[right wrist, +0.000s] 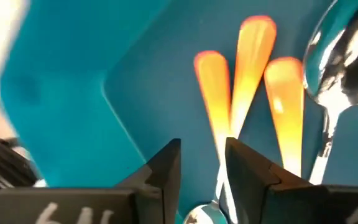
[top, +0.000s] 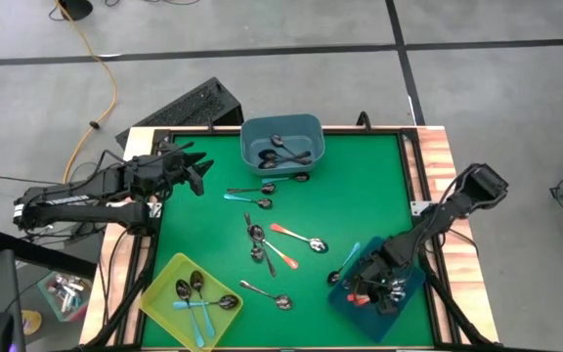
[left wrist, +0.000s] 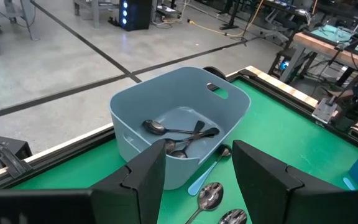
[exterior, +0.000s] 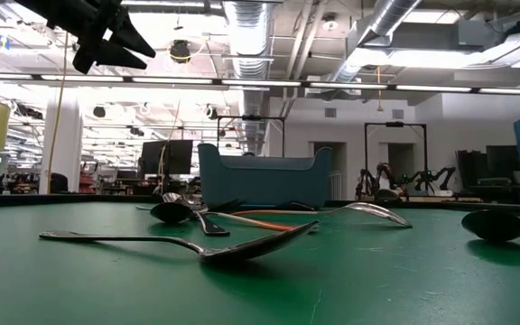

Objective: Sort silverware by color (type)
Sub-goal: Put the light blue spoon into the yellow bin

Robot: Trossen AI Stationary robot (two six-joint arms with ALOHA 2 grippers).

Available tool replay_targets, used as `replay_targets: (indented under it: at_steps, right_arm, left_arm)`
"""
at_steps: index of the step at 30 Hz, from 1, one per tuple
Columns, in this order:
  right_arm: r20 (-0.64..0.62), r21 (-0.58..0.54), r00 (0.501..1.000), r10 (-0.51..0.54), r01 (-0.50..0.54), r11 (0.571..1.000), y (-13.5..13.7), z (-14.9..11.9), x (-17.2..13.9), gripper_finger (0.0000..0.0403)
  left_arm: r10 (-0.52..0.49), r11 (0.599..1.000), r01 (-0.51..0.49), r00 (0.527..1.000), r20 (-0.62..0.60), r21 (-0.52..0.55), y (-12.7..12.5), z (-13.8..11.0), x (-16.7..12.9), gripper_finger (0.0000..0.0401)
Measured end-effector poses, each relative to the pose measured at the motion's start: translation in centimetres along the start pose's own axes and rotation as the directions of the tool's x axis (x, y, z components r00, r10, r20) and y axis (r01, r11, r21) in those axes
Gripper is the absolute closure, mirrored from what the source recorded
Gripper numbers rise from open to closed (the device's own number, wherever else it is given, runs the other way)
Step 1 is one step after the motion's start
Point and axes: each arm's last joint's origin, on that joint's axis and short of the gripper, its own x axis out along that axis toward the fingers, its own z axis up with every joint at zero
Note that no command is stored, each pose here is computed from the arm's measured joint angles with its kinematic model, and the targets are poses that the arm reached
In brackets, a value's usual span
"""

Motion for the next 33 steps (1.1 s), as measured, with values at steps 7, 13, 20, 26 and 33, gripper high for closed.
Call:
replay_targets:
  at_steps: [7, 13, 20, 26, 33]
  right_arm:
    - [0.109, 0.000, 0.994, 0.023, -0.023, 1.000, 0.0, -0.1, -3.7, 0.0270]
    - [0.223, 0.043, 0.973, 0.055, -0.066, 0.997, -0.2, -0.6, -7.3, 0.0270]
    - [0.410, 0.139, 0.910, 0.055, -0.122, 0.983, -1.4, -1.1, -11.6, 0.0270]
    - [0.595, 0.252, 0.800, -0.076, -0.096, 0.963, -3.6, -0.6, -14.5, 0.0270]
    - [0.753, 0.312, 0.608, -0.253, 0.009, 0.950, -6.3, 1.4, -16.6, 0.0271]
  left_arm:
    - [0.000, 1.000, 0.000, 1.000, 0.000, 0.000, 0.0, 0.0, 0.0, 0.0231]
    - [-0.002, 1.000, 0.002, 1.000, -0.001, 0.001, 0.0, 0.0, 0.0, 0.0231]
    - [-0.080, 0.997, 0.080, 0.996, -0.035, -0.001, -0.2, -0.1, 0.0, 0.0231]
    - [-0.095, 0.995, 0.095, 0.995, -0.041, -0.002, -0.3, -0.1, 0.0, 0.0231]
    - [-0.095, 0.995, 0.094, 0.995, -0.041, -0.020, -0.3, -0.1, 0.0, 0.0231]
